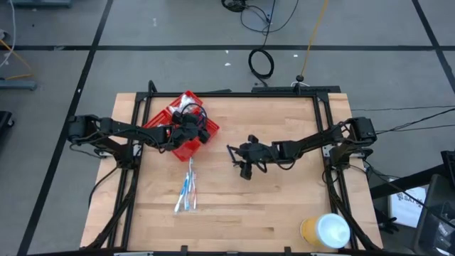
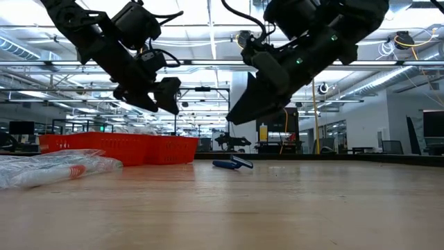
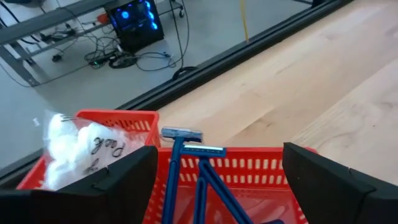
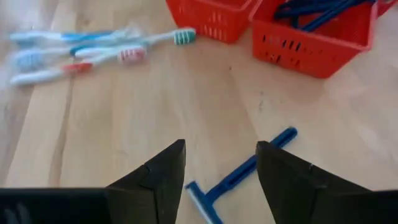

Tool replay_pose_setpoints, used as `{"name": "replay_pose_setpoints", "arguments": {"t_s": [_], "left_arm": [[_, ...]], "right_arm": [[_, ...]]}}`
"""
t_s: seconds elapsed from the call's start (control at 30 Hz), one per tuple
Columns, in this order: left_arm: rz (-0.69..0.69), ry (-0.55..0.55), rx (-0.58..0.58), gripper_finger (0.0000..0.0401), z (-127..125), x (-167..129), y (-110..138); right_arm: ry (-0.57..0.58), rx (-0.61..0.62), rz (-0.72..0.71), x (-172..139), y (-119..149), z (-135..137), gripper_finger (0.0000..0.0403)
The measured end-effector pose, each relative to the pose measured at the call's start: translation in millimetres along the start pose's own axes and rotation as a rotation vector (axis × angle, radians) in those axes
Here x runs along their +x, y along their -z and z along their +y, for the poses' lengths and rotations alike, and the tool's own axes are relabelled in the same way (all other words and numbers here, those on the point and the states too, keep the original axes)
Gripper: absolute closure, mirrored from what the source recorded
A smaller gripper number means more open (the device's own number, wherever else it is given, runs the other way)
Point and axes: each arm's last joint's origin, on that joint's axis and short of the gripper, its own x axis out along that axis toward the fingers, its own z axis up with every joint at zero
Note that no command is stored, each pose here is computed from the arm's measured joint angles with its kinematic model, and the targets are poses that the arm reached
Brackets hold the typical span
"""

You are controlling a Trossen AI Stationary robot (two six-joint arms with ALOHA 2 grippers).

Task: Pick & Place Travel size toiletries
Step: Put the blue razor into the vertical right red bin

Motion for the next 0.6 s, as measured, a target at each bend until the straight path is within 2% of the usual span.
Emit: {"name": "replay_pose_setpoints", "arguments": {"t_s": [0.2, 0.33, 0.43, 0.6], "left_arm": [[0.000, 0.006, -0.021, 0.0079, -0.2, 0.0, -0.2], [0.000, 0.006, -0.043, 0.0084, -0.1, 0.1, -0.2], [-0.002, 0.008, -0.048, 0.0083, -0.2, 0.1, -0.6], [0.000, 0.007, -0.045, 0.0078, -0.2, 0.1, -0.4]], "right_arm": [[0.064, 0.016, 0.050, 9.2, 11.0, -4.7, 0.0215], [0.028, 0.038, 0.061, 19.1, 9.1, -5.7, 0.0215], [0.046, 0.032, 0.148, 28.7, 19.1, -8.0, 0.0215], [-0.002, 0.054, 0.212, 47.6, 17.7, -7.5, 0.0215]]}}
